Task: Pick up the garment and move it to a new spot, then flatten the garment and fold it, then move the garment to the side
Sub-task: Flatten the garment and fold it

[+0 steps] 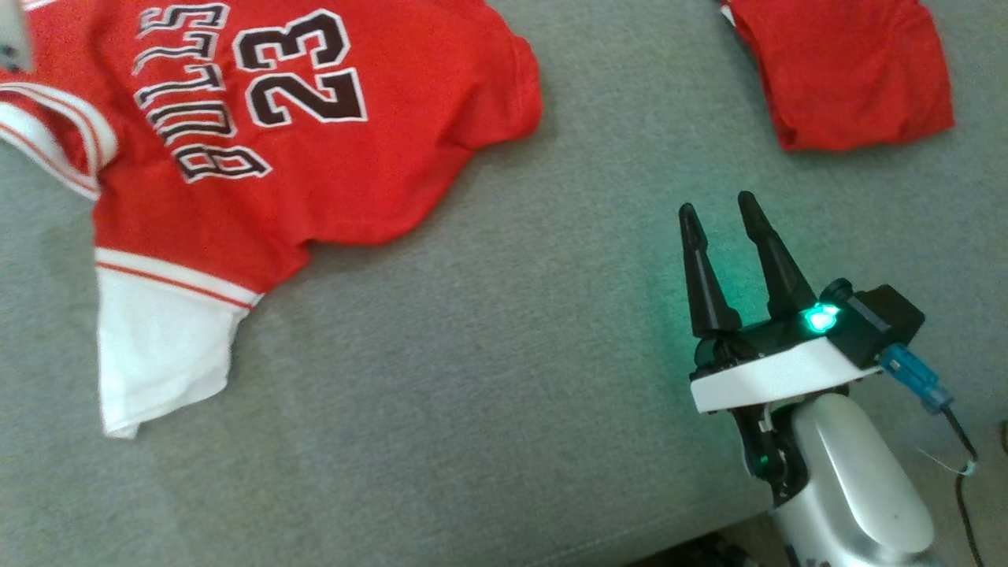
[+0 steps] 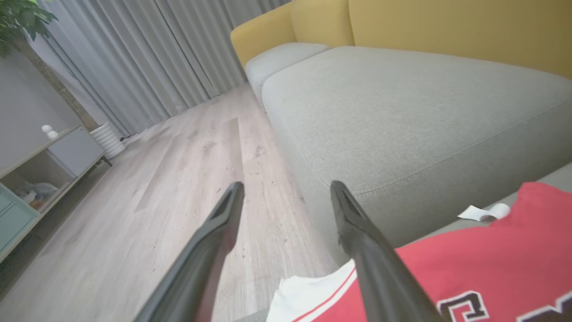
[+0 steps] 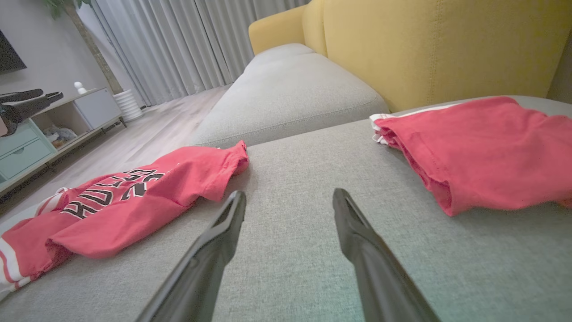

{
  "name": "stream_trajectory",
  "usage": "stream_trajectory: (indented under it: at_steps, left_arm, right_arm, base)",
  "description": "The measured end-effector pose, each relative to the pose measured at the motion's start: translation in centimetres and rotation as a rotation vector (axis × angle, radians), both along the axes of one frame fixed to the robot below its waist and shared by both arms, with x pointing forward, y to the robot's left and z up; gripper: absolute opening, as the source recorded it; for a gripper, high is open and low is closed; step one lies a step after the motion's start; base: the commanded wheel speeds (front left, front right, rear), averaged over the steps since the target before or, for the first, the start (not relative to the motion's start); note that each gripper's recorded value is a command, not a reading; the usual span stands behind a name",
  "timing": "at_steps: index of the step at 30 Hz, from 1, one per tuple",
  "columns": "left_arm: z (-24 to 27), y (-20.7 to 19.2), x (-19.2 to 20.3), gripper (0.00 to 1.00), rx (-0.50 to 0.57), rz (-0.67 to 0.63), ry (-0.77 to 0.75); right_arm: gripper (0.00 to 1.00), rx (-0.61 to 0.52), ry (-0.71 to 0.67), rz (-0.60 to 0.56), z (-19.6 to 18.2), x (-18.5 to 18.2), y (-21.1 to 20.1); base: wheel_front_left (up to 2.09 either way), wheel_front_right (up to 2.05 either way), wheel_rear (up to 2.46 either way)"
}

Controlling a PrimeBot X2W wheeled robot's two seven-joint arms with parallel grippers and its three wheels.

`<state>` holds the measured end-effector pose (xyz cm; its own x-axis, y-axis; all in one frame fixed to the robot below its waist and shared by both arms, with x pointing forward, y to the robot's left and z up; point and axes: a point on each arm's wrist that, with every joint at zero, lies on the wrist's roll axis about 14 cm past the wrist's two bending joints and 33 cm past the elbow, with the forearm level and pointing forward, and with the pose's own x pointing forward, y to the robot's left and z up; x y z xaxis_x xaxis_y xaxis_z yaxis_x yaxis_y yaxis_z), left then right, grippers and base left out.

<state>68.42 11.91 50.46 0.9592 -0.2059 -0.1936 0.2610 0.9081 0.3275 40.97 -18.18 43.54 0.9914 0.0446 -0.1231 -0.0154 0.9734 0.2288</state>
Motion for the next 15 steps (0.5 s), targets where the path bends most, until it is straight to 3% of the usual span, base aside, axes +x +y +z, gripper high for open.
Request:
stream_trajectory:
  at_steps: [15]
  left_arm:
    - [-0.2,0.0,-9.2,1.0,-0.15,-0.066,0.02]
  right_arm:
    - [1.0,-0.001,-0.058,0.085,1.6,0.7,3.0]
  base:
    - [0.0,0.0,0.0]
